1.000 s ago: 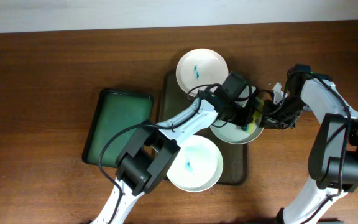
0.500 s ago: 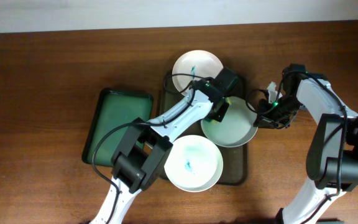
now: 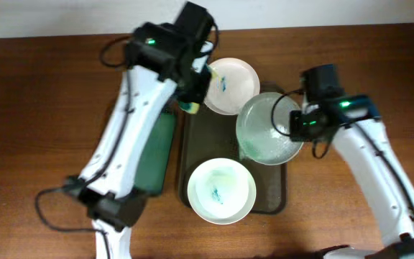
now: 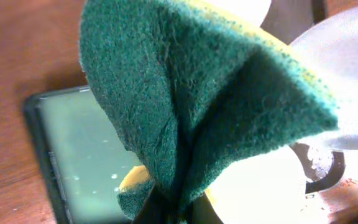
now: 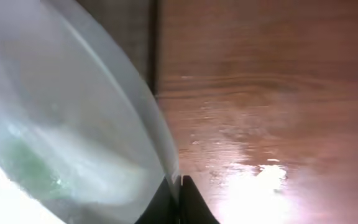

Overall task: Clean dirty plates on tray and stack at the side
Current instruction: 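Return the sponge to the water tray with the left gripper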

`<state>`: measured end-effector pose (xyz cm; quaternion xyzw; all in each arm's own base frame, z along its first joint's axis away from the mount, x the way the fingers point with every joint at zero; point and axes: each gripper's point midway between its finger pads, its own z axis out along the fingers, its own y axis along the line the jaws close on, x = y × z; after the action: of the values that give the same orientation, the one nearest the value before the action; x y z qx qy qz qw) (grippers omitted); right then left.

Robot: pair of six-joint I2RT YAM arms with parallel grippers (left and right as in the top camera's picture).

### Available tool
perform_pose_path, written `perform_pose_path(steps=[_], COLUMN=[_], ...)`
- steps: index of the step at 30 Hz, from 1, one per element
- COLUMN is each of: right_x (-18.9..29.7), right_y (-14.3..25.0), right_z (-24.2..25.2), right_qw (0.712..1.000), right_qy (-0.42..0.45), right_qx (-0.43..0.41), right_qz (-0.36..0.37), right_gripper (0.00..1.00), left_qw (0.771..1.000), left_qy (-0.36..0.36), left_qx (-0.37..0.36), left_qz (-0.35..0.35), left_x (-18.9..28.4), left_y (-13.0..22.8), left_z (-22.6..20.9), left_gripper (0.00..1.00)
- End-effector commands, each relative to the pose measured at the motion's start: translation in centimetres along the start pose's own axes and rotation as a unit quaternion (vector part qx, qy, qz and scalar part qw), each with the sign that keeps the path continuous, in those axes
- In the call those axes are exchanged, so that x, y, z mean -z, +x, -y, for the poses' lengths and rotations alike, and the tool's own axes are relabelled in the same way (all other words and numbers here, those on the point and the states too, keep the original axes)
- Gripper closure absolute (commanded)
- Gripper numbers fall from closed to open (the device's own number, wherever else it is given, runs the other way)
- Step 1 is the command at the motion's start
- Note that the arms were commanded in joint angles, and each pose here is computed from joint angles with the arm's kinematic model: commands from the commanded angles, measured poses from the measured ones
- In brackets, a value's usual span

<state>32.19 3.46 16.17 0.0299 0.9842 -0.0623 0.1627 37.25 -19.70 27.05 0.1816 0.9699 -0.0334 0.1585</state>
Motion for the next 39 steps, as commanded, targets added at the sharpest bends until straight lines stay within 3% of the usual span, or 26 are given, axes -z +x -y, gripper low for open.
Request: perform_pose_path(steps=[1, 4, 7, 11, 18, 22, 26, 28, 31, 34, 39], right_x=[1.8, 2.8, 3.6, 4.6, 6.7, 5.5, 5.1, 6.1, 7.4, 7.7, 7.9], right_y=[-1.0, 0.8, 1.3, 3.3, 5.1, 5.8, 7.1, 7.7, 7.6, 7.3, 7.1], right_z=[-0.1, -4.5, -5.2, -6.0, -9.4, -10.4, -12.0, -13.1, -13.4, -13.4, -13.3], right_qw=[0.989, 0.986, 0.981, 0.974, 0.962, 0.951, 0.937, 0.931, 0.913, 0.908, 0.906], right_qy=[0.13, 0.111, 0.134, 0.157, 0.167, 0.185, 0.192, 0.193, 0.214, 0.22, 0.224], right_qx=[0.029, 0.102, 0.11, 0.137, 0.152, 0.211, 0.261, 0.264, 0.282, 0.285, 0.284], right_qz=[0.068, 0.075, 0.092, 0.091, 0.155, 0.133, 0.13, 0.165, 0.203, 0.213, 0.22], right_gripper=[0.96, 0.96, 0.96, 0.96, 0.96, 0.96, 0.96, 0.96, 0.96, 0.96, 0.96], left_qw=[0.997, 0.997, 0.993, 0.986, 0.978, 0.978, 0.98, 0.98, 0.98, 0.98, 0.98], left_qy=[-0.011, -0.061, -0.078, -0.049, -0.025, -0.014, 0.021, 0.02, 0.019, 0.018, 0.018], left_qx=[-0.013, 0.013, 0.087, 0.149, 0.203, 0.203, 0.198, 0.194, 0.192, 0.193, 0.193], left_qz=[0.076, 0.05, -0.009, -0.052, -0.045, -0.04, 0.008, 0.043, 0.055, 0.054, 0.054], left_x=[7.0, 8.1, 5.3, -3.3, -14.1, -15.3, -11.8, -9.0, -8.3, -8.3, -8.3], left_y=[1.3, 5.7, 10.3, 12.9, 16.6, 17.2, 13.8, 12.2, 12.0, 12.1, 12.1], left_z=[-2.1, -5.3, -8.2, -10.0, -12.2, -11.7, -10.9, -11.1, -11.1, -11.1, -11.1], left_gripper=[1.0, 1.0, 1.0, 1.0, 1.0, 0.62, 0.49, 0.29, 0.11, 0.0, 0.0])
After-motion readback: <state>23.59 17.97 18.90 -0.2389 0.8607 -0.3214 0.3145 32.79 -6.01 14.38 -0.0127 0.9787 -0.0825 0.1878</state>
